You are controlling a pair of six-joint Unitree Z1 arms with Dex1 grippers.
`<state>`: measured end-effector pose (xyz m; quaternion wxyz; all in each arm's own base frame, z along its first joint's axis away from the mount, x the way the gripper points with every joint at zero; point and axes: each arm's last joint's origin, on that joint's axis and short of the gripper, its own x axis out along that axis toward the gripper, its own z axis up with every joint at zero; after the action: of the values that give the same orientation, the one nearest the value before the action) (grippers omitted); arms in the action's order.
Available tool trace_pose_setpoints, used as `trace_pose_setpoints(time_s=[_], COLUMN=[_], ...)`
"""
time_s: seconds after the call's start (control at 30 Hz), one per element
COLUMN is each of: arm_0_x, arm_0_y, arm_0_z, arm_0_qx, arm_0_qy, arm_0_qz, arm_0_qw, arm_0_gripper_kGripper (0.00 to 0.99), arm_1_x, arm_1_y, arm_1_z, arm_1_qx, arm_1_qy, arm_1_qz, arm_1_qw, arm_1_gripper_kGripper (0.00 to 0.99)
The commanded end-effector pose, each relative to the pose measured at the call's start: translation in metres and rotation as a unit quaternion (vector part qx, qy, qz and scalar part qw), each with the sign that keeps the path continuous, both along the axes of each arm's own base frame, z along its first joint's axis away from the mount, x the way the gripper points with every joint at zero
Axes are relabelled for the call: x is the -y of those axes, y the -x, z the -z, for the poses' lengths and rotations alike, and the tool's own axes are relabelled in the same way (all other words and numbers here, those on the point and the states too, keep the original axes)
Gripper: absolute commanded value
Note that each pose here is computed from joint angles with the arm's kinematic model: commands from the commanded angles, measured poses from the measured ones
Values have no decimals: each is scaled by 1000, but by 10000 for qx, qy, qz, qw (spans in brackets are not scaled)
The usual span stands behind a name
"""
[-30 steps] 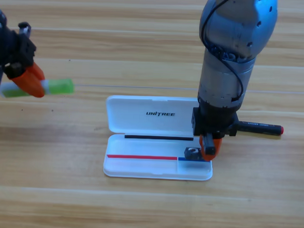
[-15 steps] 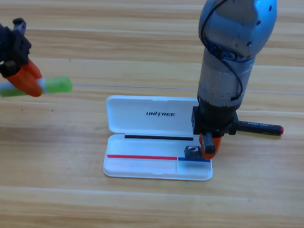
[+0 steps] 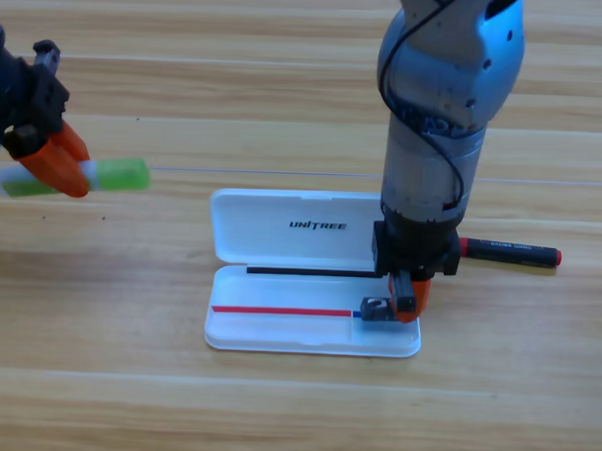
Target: Clean up eraser and pencils
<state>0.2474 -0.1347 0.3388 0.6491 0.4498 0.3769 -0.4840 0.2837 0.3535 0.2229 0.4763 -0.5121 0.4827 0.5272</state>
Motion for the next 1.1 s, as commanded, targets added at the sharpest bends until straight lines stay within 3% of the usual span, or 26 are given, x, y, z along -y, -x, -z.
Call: trace_pose_setpoints(time_s=[0.03, 0.63, 0.77, 0.8, 0.97, 1.1], arm_0_x=[7, 14, 15, 16, 17, 21], arm_0_y=[-2, -3, -2, -2, -2, -1], arm_0_z=[9, 5, 6, 6, 7, 8], arm_0_qx=[-199, -191, -206, -208, -224, -249], arm_0_qy=[-30, 50, 39, 40, 35, 34], arm_0_qz=[58, 127, 140, 141, 141, 190], arm_0_qw=[9998, 9997, 9997, 9997, 9996, 9995], arm_0_gripper_kGripper=[0, 0, 0, 0, 0, 0], arm_1_x=[-10, -13, -13, -13, -11, -1], arm_1_y=[8, 13, 13, 13, 14, 23], arm_1_z=[27, 28, 27, 25, 11, -24], arm_1_qx=[-229, -261, -236, -222, -132, -107], arm_1_qy=[339, 394, 404, 387, 254, -41], arm_1_qz=[-75, -37, 23, 54, 86, 96], arm_1_qw=[9991, 9989, 9989, 9990, 9996, 9999], arm_1_gripper_kGripper=[0, 6, 778, 865, 948, 968])
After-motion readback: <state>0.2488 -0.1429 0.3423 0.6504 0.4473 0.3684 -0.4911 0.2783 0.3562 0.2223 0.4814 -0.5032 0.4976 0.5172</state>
